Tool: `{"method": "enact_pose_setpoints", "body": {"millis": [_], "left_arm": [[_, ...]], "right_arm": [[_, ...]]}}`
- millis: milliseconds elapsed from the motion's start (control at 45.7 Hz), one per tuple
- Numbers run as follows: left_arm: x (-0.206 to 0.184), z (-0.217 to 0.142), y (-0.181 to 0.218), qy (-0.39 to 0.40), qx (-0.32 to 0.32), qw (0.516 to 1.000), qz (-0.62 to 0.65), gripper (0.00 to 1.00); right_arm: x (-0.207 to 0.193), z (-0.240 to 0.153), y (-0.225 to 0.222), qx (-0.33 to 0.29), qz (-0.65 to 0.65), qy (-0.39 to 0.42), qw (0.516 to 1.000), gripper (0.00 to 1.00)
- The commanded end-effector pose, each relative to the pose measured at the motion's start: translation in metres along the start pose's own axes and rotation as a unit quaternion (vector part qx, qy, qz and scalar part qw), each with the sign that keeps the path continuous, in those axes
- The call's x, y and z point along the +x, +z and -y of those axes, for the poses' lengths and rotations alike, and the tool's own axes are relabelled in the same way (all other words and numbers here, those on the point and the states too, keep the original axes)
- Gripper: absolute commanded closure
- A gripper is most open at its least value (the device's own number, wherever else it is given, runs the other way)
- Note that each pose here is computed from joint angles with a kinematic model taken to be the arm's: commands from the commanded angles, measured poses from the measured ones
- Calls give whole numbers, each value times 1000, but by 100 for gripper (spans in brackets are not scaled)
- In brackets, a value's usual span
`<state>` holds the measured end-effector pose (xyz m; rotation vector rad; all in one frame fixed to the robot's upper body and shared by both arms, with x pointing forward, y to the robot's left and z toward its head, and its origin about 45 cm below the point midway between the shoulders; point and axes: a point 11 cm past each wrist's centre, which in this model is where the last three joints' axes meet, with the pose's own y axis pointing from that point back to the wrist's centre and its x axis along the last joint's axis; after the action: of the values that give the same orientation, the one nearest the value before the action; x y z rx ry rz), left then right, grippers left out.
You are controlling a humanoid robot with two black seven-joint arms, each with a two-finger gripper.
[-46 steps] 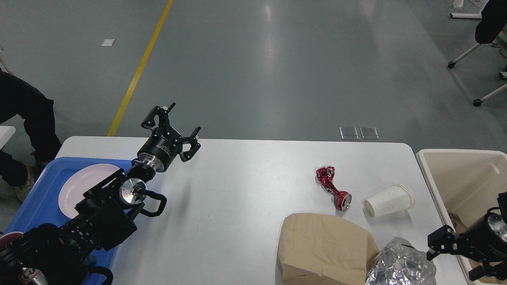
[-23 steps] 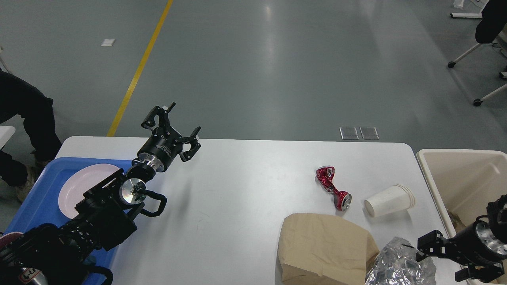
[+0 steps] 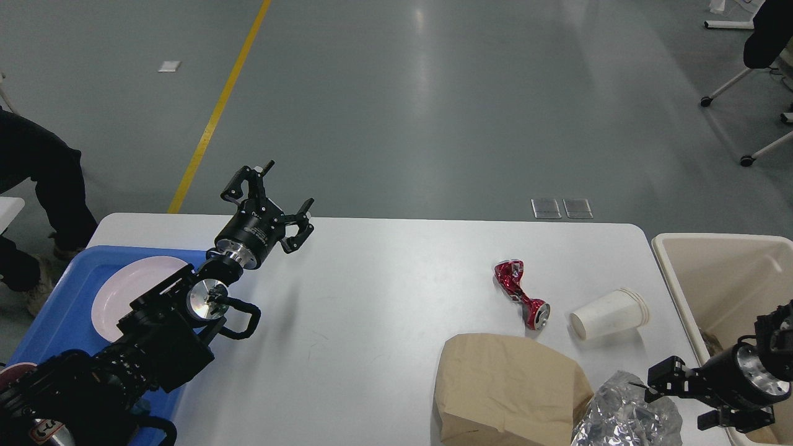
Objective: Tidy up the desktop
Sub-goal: 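Reach the right gripper down to the foil package nearest the robot, then grasp the near foil package with the right gripper and lift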
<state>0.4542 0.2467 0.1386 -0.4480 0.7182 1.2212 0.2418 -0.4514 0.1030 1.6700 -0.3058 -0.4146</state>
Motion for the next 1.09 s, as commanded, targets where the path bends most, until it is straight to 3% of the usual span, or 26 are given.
{"method": "enact_pose_setpoints", "body": {"millis": [0, 109, 197, 854, 1072], "left_arm": [[0, 0, 0, 0, 0, 1000, 0, 3], [0, 0, 0, 0, 0, 1000, 0, 3], [0, 0, 0, 0, 0, 1000, 0, 3], [0, 0, 0, 0, 0, 1000, 0, 3], [0, 0, 0, 0, 0, 1000, 0, 3]], "right_arm": [[5, -1, -1, -1, -3, 7, 1000, 66], [8, -2, -2, -1, -4, 12, 1000, 91], [8, -2, -1, -3, -4, 12, 1000, 100], [10, -14, 14, -26, -2, 10, 1000, 100], [22, -51, 25, -28, 27, 13, 999, 100]]}}
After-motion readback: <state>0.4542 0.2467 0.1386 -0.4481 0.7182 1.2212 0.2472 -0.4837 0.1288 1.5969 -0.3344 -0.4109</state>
